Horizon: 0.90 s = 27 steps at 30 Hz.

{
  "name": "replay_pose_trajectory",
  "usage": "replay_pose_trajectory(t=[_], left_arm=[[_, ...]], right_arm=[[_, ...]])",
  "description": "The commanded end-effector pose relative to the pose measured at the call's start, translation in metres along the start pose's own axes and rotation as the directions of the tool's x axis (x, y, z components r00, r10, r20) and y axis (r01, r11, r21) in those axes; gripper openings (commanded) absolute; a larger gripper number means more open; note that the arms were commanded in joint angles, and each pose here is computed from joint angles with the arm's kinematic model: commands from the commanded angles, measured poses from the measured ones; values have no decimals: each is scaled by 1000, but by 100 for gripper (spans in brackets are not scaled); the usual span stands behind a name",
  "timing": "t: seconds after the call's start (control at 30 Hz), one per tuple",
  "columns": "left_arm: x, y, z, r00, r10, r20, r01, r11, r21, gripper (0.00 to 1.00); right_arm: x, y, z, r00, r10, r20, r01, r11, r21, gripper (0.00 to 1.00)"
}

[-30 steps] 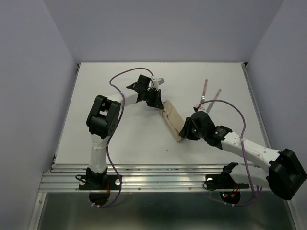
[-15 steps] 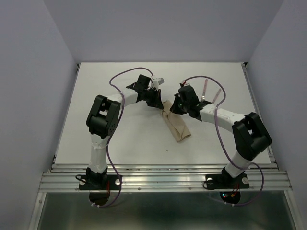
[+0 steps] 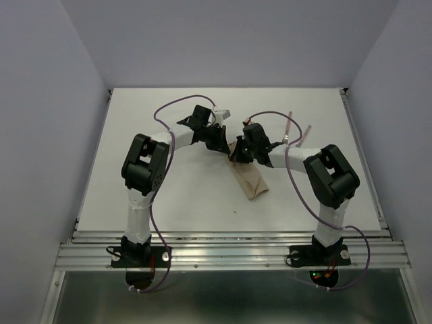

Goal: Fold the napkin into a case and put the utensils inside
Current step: Smooth out the smaller rectangle-folded napkin at the center of the board.

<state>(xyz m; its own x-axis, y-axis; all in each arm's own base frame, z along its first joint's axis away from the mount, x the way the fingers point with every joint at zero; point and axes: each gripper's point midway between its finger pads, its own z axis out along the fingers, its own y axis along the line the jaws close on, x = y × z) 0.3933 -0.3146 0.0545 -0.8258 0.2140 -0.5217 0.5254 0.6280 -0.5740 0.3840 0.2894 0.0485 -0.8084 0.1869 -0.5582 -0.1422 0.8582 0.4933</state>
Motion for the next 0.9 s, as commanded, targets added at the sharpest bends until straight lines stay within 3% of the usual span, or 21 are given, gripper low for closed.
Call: replay_pose_trajectory(t=[0.0,0.17,0.53,0.87], left_arm=[[-14,-15,-14,998,42,37,-44,998,37,0],[-12,-18,-14,999,38,38,-40,998,51,0],[-11,-17,-14,999,37,38,-39,998,45,0],[-11,-16,-15,998,42,37,-43,998,35,0]], right_arm=[[-13,17,15,1000,3,30,-1,997,-80,1],[-20,22,23,999,-24,45,28,995,-98,1],[-59,41,-43,971,-31,236,62,990,-126,1],[-28,15,-29,986,-3,166,14,997,-70,1]])
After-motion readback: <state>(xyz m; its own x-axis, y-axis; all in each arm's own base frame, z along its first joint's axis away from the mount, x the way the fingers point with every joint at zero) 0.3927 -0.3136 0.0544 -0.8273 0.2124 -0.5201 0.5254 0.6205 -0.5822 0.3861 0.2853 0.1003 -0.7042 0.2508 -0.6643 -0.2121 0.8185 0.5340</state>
